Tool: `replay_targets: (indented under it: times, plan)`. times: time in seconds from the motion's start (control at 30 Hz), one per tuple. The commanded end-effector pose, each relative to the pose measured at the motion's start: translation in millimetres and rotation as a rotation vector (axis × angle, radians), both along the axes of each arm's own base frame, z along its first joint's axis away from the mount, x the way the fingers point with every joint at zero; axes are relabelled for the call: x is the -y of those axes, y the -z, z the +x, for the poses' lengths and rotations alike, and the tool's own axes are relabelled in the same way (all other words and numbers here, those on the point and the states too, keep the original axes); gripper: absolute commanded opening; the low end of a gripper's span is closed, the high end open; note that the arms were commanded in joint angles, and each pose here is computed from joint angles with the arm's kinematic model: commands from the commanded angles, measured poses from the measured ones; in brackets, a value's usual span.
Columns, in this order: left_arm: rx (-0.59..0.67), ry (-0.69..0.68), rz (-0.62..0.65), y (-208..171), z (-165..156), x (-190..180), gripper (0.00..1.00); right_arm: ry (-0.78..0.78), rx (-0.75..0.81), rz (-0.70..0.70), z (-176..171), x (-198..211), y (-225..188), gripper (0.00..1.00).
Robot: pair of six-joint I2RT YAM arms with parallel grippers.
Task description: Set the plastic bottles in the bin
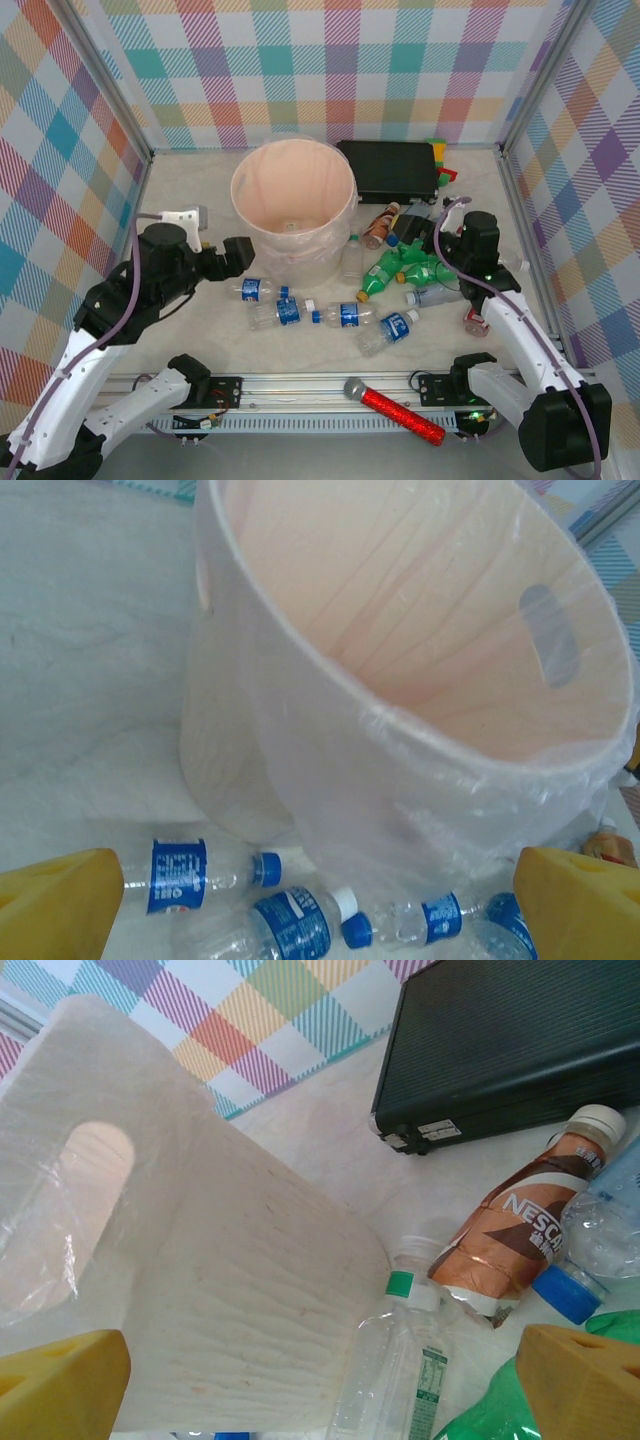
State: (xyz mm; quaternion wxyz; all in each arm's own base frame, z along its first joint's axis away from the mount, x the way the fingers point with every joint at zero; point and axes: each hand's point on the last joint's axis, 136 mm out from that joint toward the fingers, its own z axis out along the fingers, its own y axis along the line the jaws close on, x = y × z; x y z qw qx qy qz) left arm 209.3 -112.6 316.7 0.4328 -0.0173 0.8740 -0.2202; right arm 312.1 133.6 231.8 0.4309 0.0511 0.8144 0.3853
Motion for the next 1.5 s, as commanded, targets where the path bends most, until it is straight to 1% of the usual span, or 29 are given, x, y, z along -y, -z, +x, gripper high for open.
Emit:
replay_targets:
  times: [0.0, 0.13, 0.2, 0.27, 0.4, 0.5, 0.57, 0.63, 0.77, 1.03, 1.23, 1.33, 1.47]
  plan:
    - [-0.066, 0.058, -0.060, 19.3, -11.1, 12.9, 1.00, -0.003, -0.076, -0.055, -5.6, 1.6, 1.2, 0.99]
    - [-0.089, 0.144, -0.117, 31.3, -16.5, 31.9, 1.00, 0.052, -0.207, -0.143, -21.2, 17.4, 11.9, 0.99]
    - [-0.076, 0.178, -0.131, 32.8, -19.6, 37.8, 1.00, 0.085, -0.287, -0.194, -33.0, 27.2, 16.5, 0.99]
    - [-0.047, 0.218, -0.148, 30.3, -24.9, 42.8, 1.00, 0.076, -0.351, -0.219, -47.8, 30.5, 19.6, 0.99]
    - [-0.006, 0.287, -0.167, 25.8, -37.5, 48.2, 1.00, 0.042, -0.469, -0.182, -77.2, 25.8, 30.4, 1.00]
    - [-0.001, 0.330, -0.207, 25.2, -47.0, 53.6, 1.00, 0.055, -0.561, -0.155, -94.0, 25.3, 39.8, 0.97]
    - [0.000, 0.346, -0.218, 25.7, -50.7, 56.2, 1.00, 0.074, -0.626, -0.169, -106.6, 28.6, 46.7, 0.94]
    - [0.016, 0.343, -0.207, 25.7, -52.1, 54.4, 1.00, 0.108, -0.686, -0.171, -117.8, 32.7, 55.0, 0.94]
    - [0.071, 0.321, -0.163, 20.6, -50.2, 45.2, 1.00, 0.118, -0.811, -0.101, -139.9, 25.4, 74.7, 0.86]
    - [0.105, 0.346, -0.120, 13.1, -48.1, 46.5, 1.00, 0.122, -1.033, -0.067, -178.6, 6.3, 114.6, 0.86]
    - [0.118, 0.337, -0.093, 13.3, -47.5, 41.9, 1.00, 0.167, -1.107, -0.051, -193.3, -0.5, 142.2, 0.85]
    - [0.123, 0.336, -0.093, 10.9, -48.9, 40.5, 1.00, 0.176, -1.123, -0.011, -191.8, -6.2, 157.2, 0.83]
    - [0.118, 0.332, -0.085, 12.1, -49.2, 38.8, 0.99, 0.168, -1.132, 0.029, -186.0, -16.8, 169.3, 0.83]
